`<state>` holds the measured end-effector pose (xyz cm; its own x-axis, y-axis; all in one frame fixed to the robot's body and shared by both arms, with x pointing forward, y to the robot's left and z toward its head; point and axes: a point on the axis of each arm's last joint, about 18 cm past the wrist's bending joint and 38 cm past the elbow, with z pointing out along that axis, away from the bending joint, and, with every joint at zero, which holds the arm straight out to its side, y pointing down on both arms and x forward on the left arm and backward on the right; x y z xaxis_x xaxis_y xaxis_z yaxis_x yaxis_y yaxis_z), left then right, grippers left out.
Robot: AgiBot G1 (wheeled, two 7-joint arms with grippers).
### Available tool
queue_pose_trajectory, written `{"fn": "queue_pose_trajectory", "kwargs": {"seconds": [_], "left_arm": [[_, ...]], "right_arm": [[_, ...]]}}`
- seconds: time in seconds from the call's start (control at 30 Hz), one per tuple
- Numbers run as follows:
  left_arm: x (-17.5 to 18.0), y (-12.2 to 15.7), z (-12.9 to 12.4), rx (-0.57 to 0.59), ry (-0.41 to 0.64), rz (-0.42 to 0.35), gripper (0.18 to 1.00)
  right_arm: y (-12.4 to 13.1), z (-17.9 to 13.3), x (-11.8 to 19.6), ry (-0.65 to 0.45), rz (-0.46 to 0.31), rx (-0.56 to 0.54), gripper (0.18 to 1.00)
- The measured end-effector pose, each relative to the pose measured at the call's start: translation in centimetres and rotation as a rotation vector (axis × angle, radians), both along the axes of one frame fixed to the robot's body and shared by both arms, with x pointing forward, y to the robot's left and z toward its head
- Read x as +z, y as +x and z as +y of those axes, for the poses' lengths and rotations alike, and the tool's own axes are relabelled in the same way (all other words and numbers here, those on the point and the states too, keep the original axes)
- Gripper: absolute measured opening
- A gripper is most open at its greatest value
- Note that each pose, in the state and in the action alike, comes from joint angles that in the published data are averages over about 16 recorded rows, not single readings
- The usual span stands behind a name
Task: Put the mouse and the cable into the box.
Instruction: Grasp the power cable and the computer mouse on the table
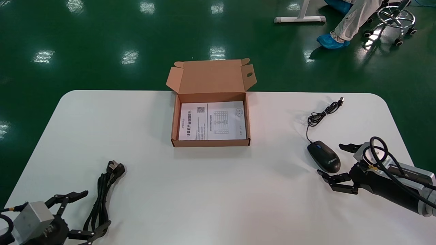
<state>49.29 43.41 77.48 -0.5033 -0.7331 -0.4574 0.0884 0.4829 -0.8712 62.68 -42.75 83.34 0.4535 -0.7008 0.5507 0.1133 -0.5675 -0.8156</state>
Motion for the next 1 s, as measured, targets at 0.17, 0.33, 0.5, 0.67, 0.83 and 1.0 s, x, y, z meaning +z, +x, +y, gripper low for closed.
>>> {"fn": "queue_pose_trajectory", "kwargs": {"seconds": [0.17,0.33,0.5,0.67,0.83,1.0], "left_arm": [[-0.6,0.0,-0.1,0.015,-0.005,0.004,1.001],[-1.2,-0.1,0.1,0.033,-0.010,0.012,1.001],[-1.8,-0.4,0.3,0.050,-0.014,0.020,1.001],[-2.2,-0.7,0.5,0.062,-0.020,0.025,1.001],[-2.6,-1.0,0.6,0.070,-0.030,0.031,1.001],[-2.9,-1.1,0.6,0.075,-0.040,0.038,1.001]], "right_arm": [[0.4,-0.1,-0.4,0.009,0.006,-0.013,1.000],[0.8,-0.1,-0.8,0.015,0.010,-0.026,1.000],[1.3,-0.1,-1.0,0.020,0.014,-0.036,1.000],[1.8,0.0,-1.0,0.020,0.013,-0.043,1.000],[2.5,0.2,-0.9,0.015,0.005,-0.050,1.000],[3.3,0.5,-0.8,0.012,-0.004,-0.054,1.001]]}}
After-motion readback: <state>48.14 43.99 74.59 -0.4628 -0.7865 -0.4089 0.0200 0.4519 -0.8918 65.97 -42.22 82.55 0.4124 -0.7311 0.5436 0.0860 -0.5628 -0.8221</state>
